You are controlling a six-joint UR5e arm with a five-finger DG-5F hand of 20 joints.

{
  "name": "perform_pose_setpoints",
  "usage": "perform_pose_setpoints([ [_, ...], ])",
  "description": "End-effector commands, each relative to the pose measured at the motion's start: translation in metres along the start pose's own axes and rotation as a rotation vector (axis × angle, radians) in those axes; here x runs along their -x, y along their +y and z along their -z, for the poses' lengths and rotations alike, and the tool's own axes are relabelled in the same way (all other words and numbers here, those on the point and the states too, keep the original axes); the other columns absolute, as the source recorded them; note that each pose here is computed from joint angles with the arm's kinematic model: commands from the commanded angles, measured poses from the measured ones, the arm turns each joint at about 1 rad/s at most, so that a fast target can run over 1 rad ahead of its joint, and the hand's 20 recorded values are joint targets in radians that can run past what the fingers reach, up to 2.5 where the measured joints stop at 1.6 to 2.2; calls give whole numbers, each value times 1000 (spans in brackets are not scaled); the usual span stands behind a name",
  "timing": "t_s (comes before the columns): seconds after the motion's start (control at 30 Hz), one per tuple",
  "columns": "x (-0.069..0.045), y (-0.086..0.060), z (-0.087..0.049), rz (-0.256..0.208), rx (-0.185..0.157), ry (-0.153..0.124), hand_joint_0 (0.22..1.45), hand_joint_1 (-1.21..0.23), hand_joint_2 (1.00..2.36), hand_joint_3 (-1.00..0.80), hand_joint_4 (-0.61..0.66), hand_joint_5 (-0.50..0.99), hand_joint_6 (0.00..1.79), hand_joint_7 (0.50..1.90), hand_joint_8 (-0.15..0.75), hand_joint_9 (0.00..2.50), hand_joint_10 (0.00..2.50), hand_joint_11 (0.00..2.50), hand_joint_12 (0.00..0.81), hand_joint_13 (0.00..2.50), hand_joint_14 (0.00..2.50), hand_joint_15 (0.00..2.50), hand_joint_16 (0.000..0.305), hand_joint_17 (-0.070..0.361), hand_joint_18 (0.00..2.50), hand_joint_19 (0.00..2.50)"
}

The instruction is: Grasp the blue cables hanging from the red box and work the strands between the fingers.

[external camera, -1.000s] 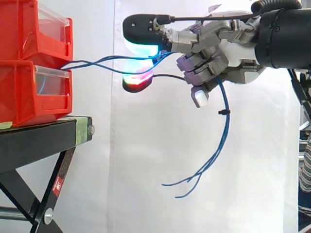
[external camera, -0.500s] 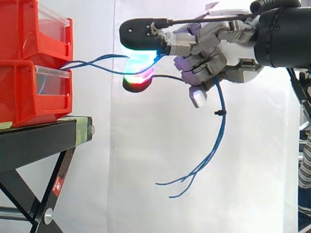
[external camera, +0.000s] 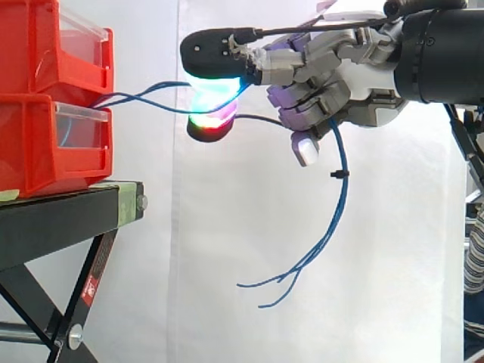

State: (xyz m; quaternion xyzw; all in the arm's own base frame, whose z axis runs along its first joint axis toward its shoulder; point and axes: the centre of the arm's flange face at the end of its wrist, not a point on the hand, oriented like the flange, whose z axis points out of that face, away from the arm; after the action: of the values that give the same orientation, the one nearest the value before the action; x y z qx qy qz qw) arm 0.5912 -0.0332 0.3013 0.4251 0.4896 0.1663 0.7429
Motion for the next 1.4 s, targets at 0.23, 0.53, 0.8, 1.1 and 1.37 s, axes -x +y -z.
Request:
perform_pose_setpoints([
  [0.23, 0, 0, 0, -3, 1, -1, 1030, -622, 1092, 91, 270, 370, 118, 1288, 532, 1780, 2500, 2500, 684, 1959, 2500, 1706, 243, 182, 2500, 603],
  [0.53, 0, 0, 0, -4, 0, -2, 1112, -623, 1003, 35, 234, 452, 3, 1348, 532, 1780, 2500, 2500, 684, 1959, 2500, 1706, 243, 182, 2500, 603],
  [0.8, 1, 0, -1, -5, 0, -4, 871, -618, 1001, -249, 352, 472, 11, 1264, 532, 1780, 2500, 2500, 684, 1959, 2500, 1706, 243, 182, 2500, 603],
  [1.1, 0, 0, -1, -5, 1, -3, 1070, -659, 1259, 137, 204, 615, 13, 1319, 532, 1780, 2500, 2500, 684, 1959, 2500, 1706, 243, 182, 2500, 603],
  [1.37, 0, 0, -1, -5, 2, -2, 1250, -671, 1050, 240, 253, 647, 21, 1125, 532, 1780, 2500, 2500, 684, 1959, 2500, 1706, 243, 182, 2500, 603],
])
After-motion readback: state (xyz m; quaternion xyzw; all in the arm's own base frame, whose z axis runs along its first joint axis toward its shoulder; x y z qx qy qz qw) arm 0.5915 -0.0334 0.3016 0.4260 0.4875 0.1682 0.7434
